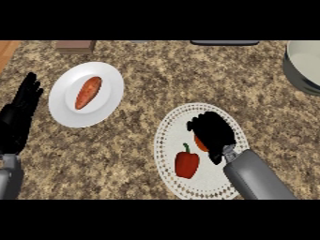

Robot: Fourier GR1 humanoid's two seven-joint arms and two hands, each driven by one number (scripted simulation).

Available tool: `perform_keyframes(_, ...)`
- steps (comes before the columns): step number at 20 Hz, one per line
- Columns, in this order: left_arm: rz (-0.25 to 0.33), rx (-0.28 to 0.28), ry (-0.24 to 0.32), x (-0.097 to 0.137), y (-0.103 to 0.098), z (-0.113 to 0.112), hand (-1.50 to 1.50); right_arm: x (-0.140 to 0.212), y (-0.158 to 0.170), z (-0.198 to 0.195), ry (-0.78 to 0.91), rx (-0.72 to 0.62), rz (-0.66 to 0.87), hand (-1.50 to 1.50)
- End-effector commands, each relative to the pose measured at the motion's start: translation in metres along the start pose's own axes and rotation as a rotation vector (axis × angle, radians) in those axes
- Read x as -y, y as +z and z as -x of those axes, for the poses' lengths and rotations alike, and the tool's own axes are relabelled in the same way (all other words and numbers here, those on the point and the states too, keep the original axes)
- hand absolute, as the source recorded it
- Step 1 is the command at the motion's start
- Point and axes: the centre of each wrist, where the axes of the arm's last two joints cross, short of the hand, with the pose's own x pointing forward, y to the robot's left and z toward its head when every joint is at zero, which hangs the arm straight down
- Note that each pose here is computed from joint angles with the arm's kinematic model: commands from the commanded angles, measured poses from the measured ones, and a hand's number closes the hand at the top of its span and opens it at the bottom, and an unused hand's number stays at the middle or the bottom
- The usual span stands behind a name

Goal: Pick the tomato from the placemat and place it in the bowl

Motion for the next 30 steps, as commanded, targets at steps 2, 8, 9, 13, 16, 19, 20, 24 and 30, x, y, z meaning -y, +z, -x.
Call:
perform_keyframes(2, -0.007, -0.004, 0.003, 0.007, 0.006, 0.012, 0.0, -0.001, -0.011, 0.014, 0.013, 0.066, -0.017, 1.5)
perform_keyframes(8, -0.01, -0.002, -0.001, -0.002, 0.019, 0.009, 0.0, -0.015, -0.028, -0.011, -0.01, 0.082, 0.026, 1.5)
perform_keyframes(9, 0.004, -0.007, -0.003, -0.002, -0.002, -0.004, 0.0, -0.006, -0.033, -0.009, -0.028, 0.082, 0.036, 1.5)
perform_keyframes(13, -0.008, -0.01, 0.005, -0.008, 0.01, -0.002, 0.0, 0.002, -0.019, -0.006, 0.007, 0.038, 0.185, 1.5)
perform_keyframes(16, -0.011, -0.008, -0.002, 0.003, -0.009, -0.015, 0.0, 0.029, -0.034, 0.025, -0.105, -0.114, 0.228, 1.5)
perform_keyframes(19, -0.005, 0.015, -0.003, 0.006, 0.002, -0.004, 0.0, 0.04, -0.021, 0.095, -0.357, -0.504, 0.2, 1.5)
perform_keyframes(20, 0.004, 0.014, -0.004, 0.001, 0.003, -0.005, 0.0, 0.042, -0.02, 0.106, -0.428, -0.61, 0.185, 1.5)
perform_keyframes(24, 0.027, 0.045, 0.02, 0.012, -0.006, -0.018, 0.0, 0.093, -0.018, 0.143, -0.534, -0.91, 0.245, 1.5)
perform_keyframes(30, 0.025, 0.039, 0.008, 0.006, -0.004, -0.008, 0.0, 0.174, -0.007, 0.162, -0.405, -1.185, 0.561, 1.5)
